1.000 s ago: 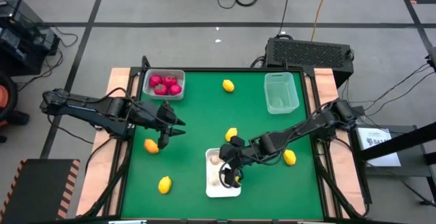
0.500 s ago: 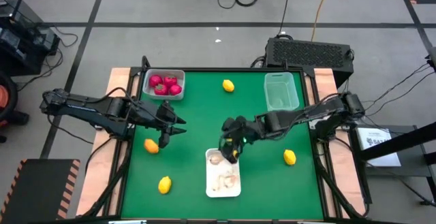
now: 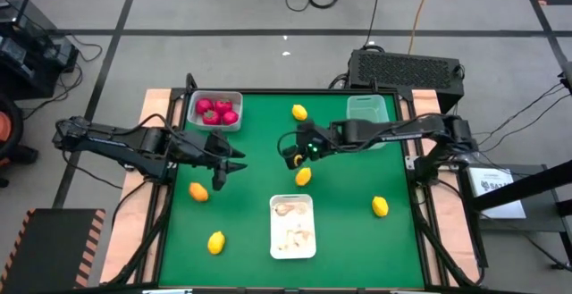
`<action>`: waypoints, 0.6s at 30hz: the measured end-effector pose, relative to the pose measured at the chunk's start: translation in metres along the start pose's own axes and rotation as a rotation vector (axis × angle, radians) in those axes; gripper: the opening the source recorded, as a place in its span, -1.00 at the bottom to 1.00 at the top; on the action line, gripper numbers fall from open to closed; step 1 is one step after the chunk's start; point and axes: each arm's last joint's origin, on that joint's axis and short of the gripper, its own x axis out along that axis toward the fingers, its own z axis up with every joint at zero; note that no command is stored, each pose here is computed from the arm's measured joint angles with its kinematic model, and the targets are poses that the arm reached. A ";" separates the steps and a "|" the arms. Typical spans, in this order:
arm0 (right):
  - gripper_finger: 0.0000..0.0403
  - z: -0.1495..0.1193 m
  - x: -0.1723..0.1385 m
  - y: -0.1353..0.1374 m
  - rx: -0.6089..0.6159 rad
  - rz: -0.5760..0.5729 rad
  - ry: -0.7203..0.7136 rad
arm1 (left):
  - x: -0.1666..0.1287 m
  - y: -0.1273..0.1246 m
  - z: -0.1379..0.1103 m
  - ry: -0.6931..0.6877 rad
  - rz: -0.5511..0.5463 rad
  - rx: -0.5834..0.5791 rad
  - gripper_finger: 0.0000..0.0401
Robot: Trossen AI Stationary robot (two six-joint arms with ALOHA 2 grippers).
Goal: Sort produce into baskets
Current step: Put the center lemon into the transparent bin
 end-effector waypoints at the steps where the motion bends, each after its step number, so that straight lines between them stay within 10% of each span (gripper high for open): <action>1: 0.34 0.003 0.003 -0.001 0.018 -0.002 -0.005 | 0.000 0.000 0.000 -0.003 -0.001 -0.010 -0.15; 18: 0.34 -0.011 0.031 -0.013 0.181 -0.195 -0.013 | 0.000 0.001 0.000 -0.018 0.045 -0.014 -0.15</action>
